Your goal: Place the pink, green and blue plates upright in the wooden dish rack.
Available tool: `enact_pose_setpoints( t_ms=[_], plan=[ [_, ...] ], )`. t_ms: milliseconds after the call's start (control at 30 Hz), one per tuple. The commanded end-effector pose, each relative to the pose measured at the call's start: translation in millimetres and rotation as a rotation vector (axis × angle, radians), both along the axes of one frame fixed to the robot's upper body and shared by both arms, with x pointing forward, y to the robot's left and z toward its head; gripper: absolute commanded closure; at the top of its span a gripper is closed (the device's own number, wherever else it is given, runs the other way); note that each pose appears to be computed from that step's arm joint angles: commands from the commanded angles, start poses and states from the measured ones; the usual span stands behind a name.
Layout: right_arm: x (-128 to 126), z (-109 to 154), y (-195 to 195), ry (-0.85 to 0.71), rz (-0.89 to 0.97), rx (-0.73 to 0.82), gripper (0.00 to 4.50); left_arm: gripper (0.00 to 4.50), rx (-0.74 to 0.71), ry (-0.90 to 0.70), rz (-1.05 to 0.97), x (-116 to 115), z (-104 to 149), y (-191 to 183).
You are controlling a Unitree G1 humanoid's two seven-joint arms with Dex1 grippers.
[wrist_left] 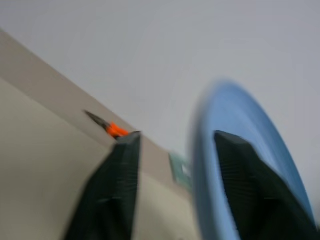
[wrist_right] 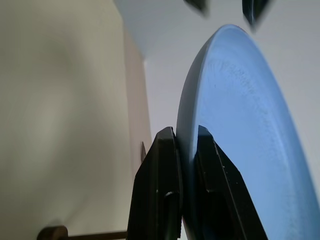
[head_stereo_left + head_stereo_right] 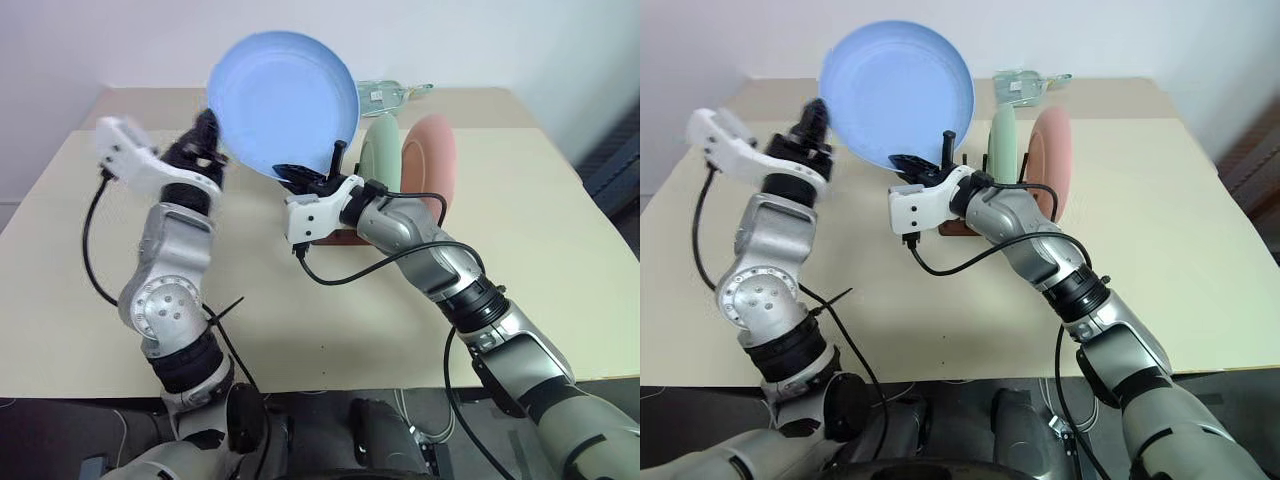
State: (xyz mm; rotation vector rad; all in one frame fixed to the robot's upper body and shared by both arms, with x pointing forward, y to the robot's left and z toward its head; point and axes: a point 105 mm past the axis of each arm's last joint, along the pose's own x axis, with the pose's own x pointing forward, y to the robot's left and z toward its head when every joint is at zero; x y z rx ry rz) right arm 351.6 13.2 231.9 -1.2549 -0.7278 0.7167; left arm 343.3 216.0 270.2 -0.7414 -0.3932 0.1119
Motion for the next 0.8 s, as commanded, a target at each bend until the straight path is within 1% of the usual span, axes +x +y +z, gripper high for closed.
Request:
enact_pose_setpoints(
  t_ms=[33, 67, 100, 133, 167, 200, 267, 300, 367, 400, 433, 500, 567, 667, 800],
  plan=[
    [-19, 36, 5, -0.026, 0.101, 0.171, 4.5, 1.57, 0.003, 0.021, 0.315, -10, 2, 76],
    [-24, 47, 6, 0.014, 0.139, 0.261, 4.5, 1.57, 0.047, 0.045, 0.352, -9, -1, 88],
    [-29, 58, 6, 0.05, 0.17, 0.35, 4.5, 1.57, 0.133, 0.069, 0.374, -8, -3, 93],
    [-32, 70, 4, 0.103, 0.205, 0.451, 4.5, 1.57, 0.232, 0.096, 0.369, -5, -7, 92],
    [-35, 80, 1, 0.192, 0.242, 0.576, 4.5, 1.57, 0.336, 0.134, 0.332, 1, -16, 84],
    [-37, 86, -1, 0.278, 0.277, 0.667, 4.5, 1.57, 0.419, 0.173, 0.298, 5, -27, 77],
    [-38, 92, -6, 0.472, 0.335, 0.841, 4.5, 1.57, 0.572, 0.257, 0.228, 11, -53, 60],
    [-38, 93, -10, 0.606, 0.36, 0.969, 4.5, 1.57, 0.65, 0.28, 0.194, 12, -67, 49],
    [-36, 89, -16, 0.794, 0.371, 1.137, 4.5, 1.57, 0.752, 0.289, 0.119, 11, -87, 27],
    [-34, 82, -17, 0.885, 0.347, 1.183, 4.5, 1.57, 0.785, 0.286, 0.093, 10, -94, 18],
    [-31, 75, -20, 0.934, 0.31, 1.21, 4.5, 1.57, 0.803, 0.283, 0.067, 9, -99, 11],
    [-28, 63, -23, 1.011, 0.25, 1.241, 4.5, 1.57, 0.793, 0.27, 0.003, 7, -107, -3],
    [-28, 56, -25, 1.066, 0.216, 1.267, 4.5, 1.57, 0.816, 0.246, -0.054, 6, -111, -15],
    [-28, 54, -26, 1.091, 0.197, 1.279, 4.5, 1.57, 0.87, 0.226, -0.114, 4, -115, -29],
    [-21, 47, -32, 1.144, 0.156, 1.345, 4.5, 1.57, 0.868, 0.188, -0.165, 2, -114, -39]
  ],
)
